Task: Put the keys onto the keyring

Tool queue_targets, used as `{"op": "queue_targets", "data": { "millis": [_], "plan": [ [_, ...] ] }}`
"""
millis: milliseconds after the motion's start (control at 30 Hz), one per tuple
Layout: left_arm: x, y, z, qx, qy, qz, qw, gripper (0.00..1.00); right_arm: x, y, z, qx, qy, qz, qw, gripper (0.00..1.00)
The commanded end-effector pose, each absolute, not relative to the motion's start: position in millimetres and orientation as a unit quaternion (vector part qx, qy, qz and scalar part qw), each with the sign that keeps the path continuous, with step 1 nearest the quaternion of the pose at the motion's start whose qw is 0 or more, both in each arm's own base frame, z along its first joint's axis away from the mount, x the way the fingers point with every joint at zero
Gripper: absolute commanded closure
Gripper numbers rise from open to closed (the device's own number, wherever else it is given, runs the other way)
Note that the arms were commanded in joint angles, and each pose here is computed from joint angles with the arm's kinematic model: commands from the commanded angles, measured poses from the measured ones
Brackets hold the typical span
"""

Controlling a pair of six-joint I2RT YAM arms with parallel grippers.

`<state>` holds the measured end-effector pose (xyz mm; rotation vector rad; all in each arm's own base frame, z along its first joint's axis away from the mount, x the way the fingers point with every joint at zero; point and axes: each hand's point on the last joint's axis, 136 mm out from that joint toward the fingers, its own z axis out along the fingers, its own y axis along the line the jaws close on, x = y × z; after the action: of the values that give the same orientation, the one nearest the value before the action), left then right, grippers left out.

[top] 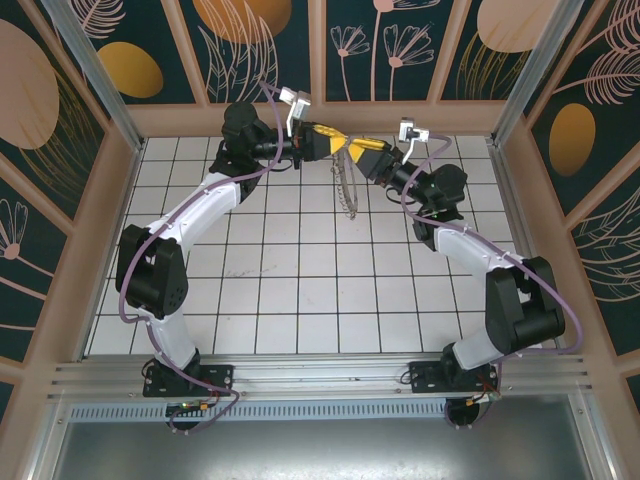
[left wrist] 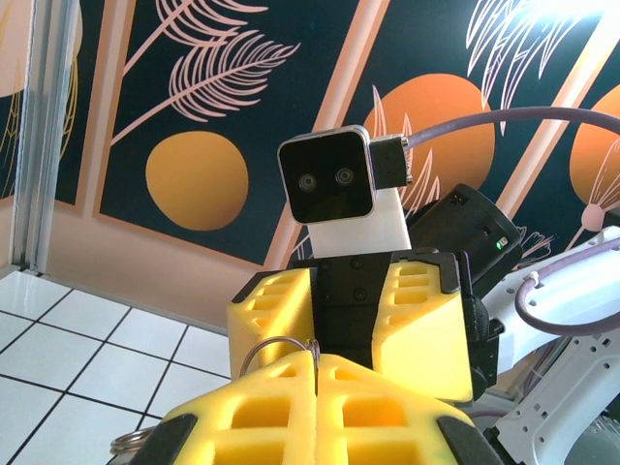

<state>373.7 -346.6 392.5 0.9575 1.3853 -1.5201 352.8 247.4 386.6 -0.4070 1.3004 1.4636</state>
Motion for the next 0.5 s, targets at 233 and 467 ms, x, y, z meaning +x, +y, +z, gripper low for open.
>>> {"op": "queue_targets", "data": {
  "millis": [233, 467],
  "plan": [
    [356.8, -342.2, 422.1, 0.403, 0.518, -0.606, 0.449, 1.00, 349.0, 257.6, 396.6, -0.186, 0.523, 0.630, 0.543, 0.65],
    [356.0, -342.9, 419.4, 0.403, 0.519, -0.608, 0.445, 1.00, 351.6, 259.6, 400.6, -0.185, 0.520, 0.632, 0.544, 0.76]
  ]
}}
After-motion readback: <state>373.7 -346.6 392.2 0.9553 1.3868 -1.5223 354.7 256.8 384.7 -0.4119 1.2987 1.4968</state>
